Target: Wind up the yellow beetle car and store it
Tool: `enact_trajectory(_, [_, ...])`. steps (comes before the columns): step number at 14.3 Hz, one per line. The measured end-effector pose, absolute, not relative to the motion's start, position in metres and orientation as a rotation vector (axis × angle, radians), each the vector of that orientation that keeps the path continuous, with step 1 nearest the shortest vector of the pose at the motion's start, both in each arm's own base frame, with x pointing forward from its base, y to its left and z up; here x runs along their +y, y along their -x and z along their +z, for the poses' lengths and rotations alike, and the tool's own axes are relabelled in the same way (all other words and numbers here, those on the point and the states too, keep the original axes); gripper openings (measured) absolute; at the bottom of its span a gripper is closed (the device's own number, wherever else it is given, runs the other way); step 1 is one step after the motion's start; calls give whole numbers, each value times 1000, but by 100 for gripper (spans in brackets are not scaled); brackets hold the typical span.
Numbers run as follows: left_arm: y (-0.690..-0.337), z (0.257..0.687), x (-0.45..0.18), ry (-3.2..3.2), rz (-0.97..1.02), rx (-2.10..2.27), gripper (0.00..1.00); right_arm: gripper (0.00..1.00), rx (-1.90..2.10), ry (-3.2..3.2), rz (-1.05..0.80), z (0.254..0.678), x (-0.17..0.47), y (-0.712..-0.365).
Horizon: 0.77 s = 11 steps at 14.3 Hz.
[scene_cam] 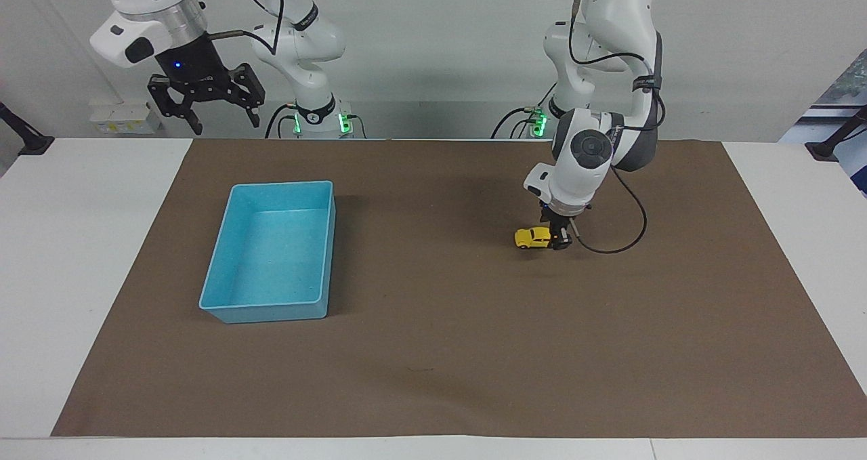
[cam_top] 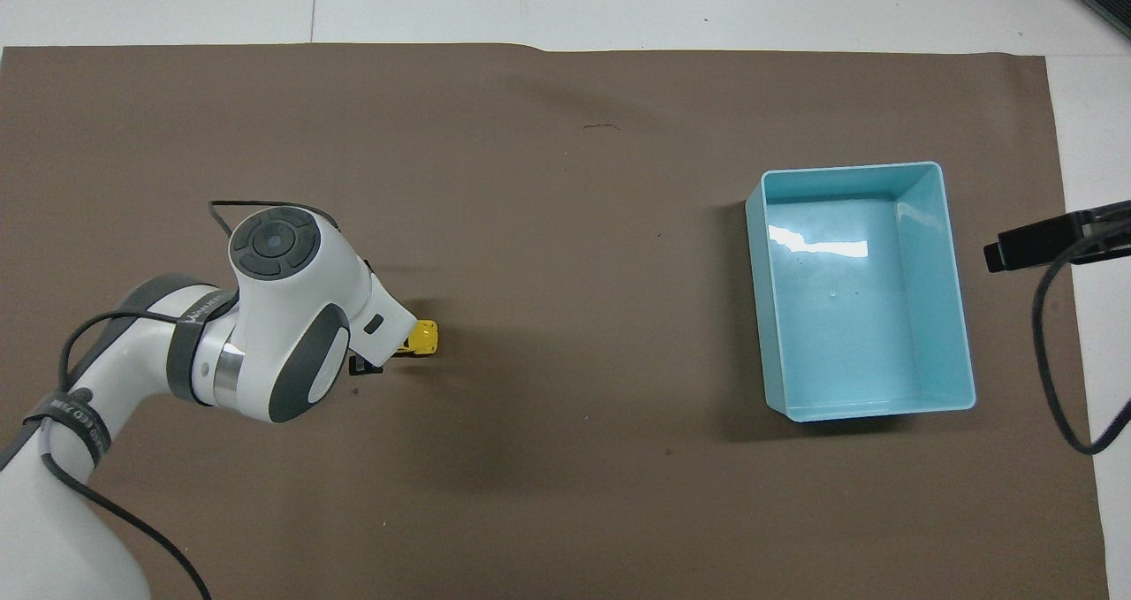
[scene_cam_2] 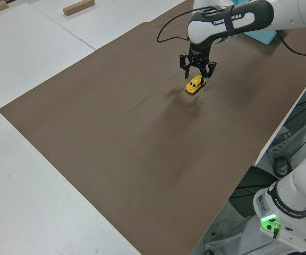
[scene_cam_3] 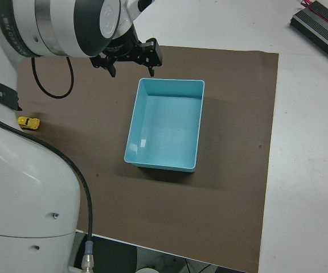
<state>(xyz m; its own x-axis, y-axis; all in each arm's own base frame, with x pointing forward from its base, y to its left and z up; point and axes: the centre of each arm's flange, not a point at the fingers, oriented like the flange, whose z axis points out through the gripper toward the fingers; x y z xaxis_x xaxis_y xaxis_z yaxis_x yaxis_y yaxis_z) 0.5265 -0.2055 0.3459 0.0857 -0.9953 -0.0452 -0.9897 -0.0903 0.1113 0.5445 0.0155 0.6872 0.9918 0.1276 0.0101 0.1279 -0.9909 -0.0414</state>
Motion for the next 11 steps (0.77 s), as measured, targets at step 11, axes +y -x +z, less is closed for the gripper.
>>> enact_trajectory(11, [-581,461,-148,-2832,132,-1374,100,100,-271,3086,4,686,17,-543])
